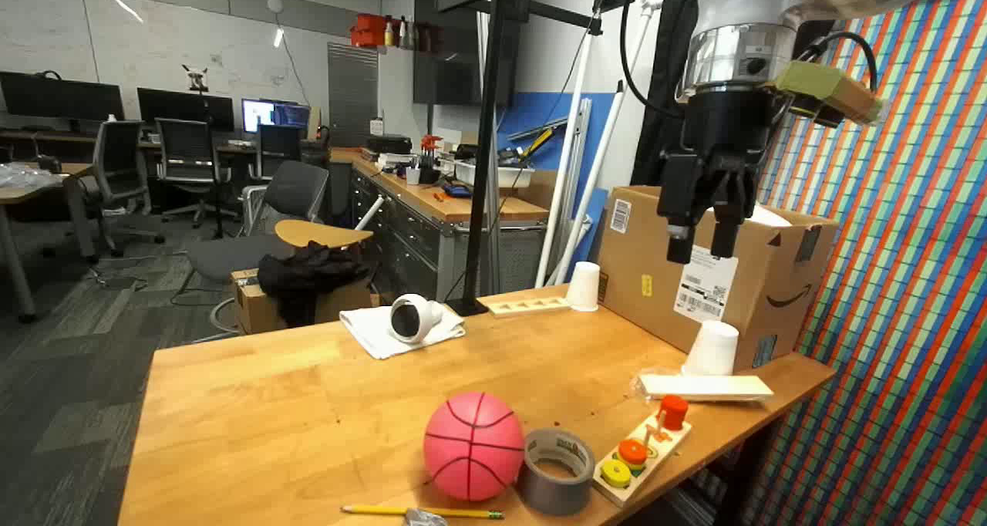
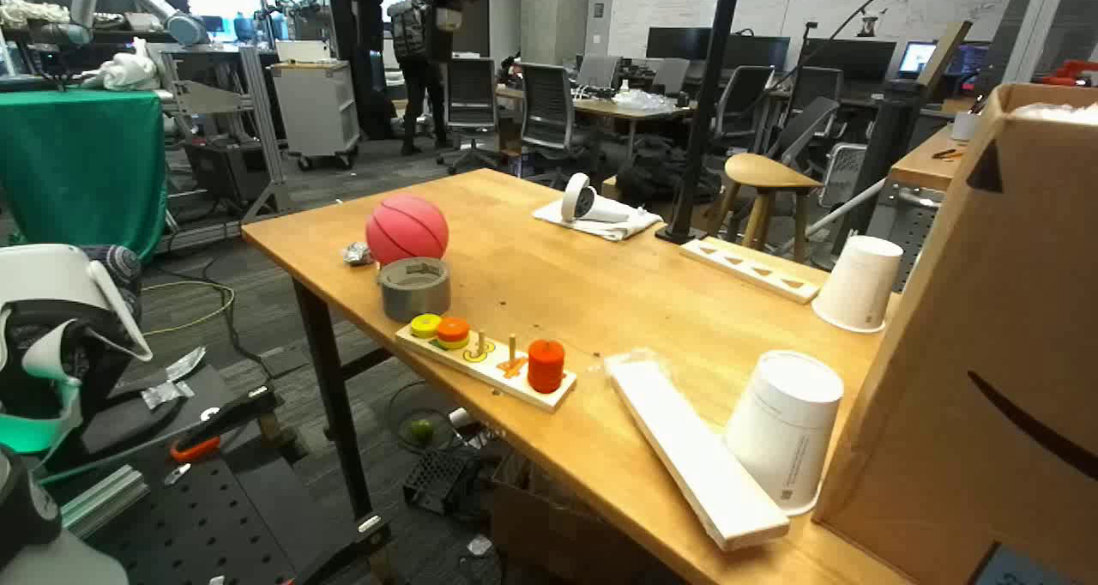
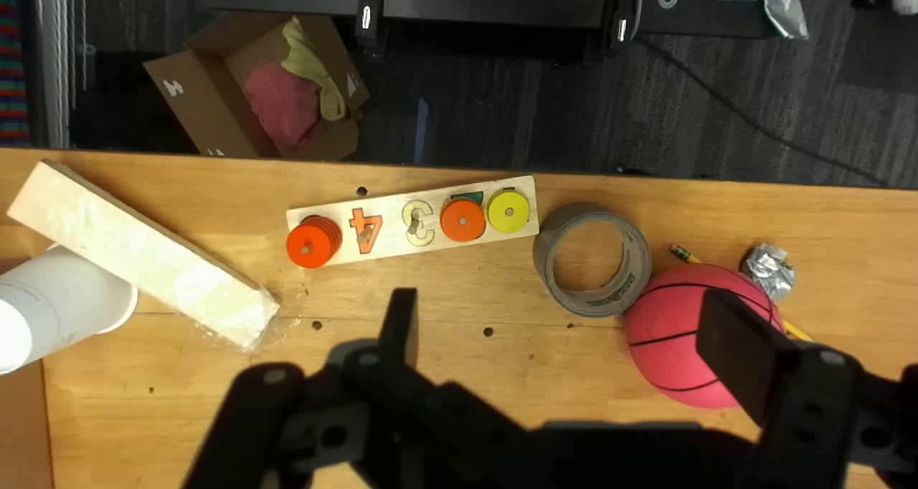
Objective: Move the basketball to the right.
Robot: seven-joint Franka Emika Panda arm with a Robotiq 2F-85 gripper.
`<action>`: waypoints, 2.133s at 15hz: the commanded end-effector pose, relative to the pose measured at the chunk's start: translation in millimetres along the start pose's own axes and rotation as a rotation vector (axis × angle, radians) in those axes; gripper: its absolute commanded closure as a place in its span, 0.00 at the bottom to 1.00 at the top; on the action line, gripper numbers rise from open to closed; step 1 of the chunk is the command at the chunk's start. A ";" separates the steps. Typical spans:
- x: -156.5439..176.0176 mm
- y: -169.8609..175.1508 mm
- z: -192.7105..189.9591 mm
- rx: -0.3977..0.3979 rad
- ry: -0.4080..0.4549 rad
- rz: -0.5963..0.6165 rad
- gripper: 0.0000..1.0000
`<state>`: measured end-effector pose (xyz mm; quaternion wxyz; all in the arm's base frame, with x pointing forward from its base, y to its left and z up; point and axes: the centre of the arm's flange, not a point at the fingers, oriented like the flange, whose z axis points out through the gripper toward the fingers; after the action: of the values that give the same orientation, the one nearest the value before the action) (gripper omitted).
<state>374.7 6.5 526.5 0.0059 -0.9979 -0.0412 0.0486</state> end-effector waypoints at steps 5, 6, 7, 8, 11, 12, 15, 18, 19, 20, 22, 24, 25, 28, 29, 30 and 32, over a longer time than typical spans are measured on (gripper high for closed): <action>-1.5 -0.1 -6.2 -0.001 0.015 0.000 0.00; -0.1 -2.0 -4.4 -0.001 0.011 -0.008 0.00; 1.9 -4.9 -1.6 0.000 0.008 -0.025 0.00; 3.4 -7.2 0.6 0.005 0.006 -0.045 0.00; 7.8 -24.2 9.9 0.026 0.022 -0.163 0.00; 9.1 -31.6 13.1 0.031 0.032 -0.196 0.00; 14.7 -63.7 26.7 0.065 0.087 -0.335 0.00; 21.7 -103.0 43.0 0.118 0.138 -0.470 0.00; 23.1 -115.7 48.9 0.146 0.150 -0.511 0.00; 24.1 -131.2 56.6 0.182 0.162 -0.547 0.00; 25.7 -161.9 70.2 0.241 0.183 -0.609 0.00; 27.3 -187.5 81.3 0.272 0.187 -0.655 0.00; 29.7 -201.0 88.3 0.282 0.192 -0.665 0.00; 36.1 -235.1 108.0 0.286 0.206 -0.693 0.00; 38.4 -243.7 114.3 0.284 0.212 -0.703 0.00; 42.4 -252.7 121.9 0.284 0.212 -0.715 0.00; 50.5 -267.3 140.9 0.283 0.200 -0.728 0.00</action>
<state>373.4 252.9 406.2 0.1537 -0.9150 -0.3705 -0.0430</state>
